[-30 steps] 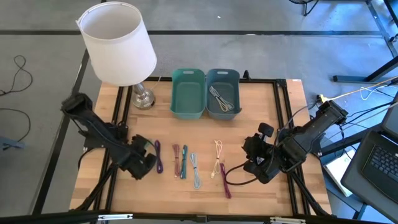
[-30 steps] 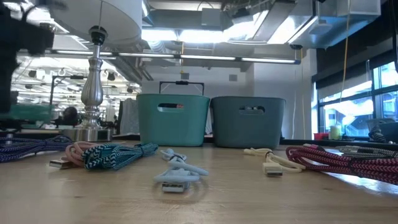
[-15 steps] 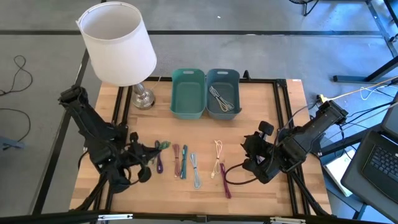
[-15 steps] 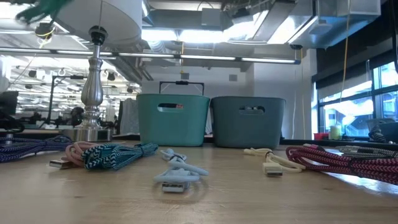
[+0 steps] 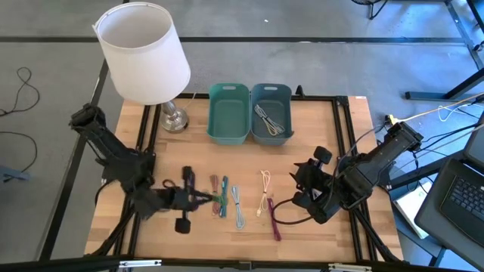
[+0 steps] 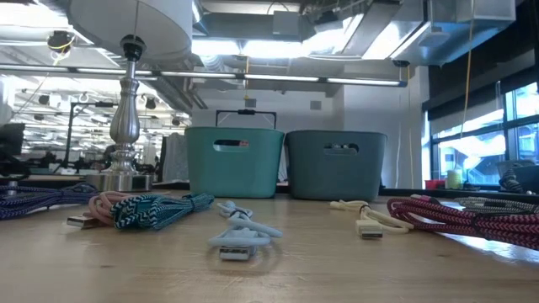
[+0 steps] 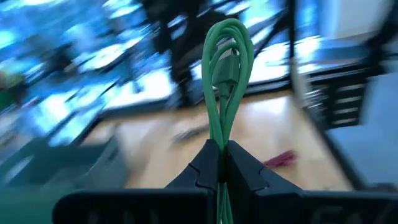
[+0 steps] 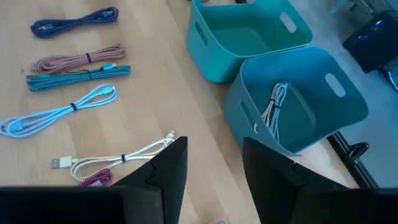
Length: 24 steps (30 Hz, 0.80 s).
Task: Pick and place USB-C Cables
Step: Put the green charger cable into the blue bin
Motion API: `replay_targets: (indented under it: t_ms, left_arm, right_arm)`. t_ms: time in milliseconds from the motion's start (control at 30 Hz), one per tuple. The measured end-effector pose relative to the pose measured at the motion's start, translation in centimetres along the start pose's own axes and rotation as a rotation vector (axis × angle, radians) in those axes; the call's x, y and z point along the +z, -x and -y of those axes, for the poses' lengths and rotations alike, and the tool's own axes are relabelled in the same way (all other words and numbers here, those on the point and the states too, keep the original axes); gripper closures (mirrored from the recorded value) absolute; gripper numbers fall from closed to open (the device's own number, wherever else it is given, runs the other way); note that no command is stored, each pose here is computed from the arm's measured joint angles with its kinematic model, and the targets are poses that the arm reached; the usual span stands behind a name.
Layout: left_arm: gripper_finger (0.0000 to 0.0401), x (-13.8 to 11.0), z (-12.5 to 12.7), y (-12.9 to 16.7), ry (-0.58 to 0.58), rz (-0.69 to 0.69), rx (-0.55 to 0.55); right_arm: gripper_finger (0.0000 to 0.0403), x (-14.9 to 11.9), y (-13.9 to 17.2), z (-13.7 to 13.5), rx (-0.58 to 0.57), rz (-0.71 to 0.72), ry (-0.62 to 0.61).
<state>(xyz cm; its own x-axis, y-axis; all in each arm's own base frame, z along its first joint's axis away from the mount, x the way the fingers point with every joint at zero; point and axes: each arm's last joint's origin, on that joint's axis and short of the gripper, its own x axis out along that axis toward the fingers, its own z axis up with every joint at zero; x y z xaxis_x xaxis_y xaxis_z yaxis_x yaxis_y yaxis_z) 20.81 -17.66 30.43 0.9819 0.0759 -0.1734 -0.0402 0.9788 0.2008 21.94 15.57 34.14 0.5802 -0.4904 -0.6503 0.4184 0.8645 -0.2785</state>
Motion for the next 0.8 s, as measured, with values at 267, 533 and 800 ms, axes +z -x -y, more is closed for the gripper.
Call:
replay_targets:
  t_ms: [267,533,800]
  left_arm:
    - [0.0395,-1.2,-4.0,-3.8,-0.069,0.325,-0.271]
    - [0.0394,-1.9,-9.7,-6.7,-0.013,0.34,-0.346]
    - [0.0394,-1.9,-13.0,-7.4,-0.021,0.393,-0.319]
  right_arm:
    - [0.0247,0.3,0.0,-0.3,0.013,0.038,-0.01]
    - [0.0247,1.5,0.1,-1.4,0.013,0.189,0.067]
    - [0.0247,3.5,0.3,-2.3,0.007,0.345,0.118]
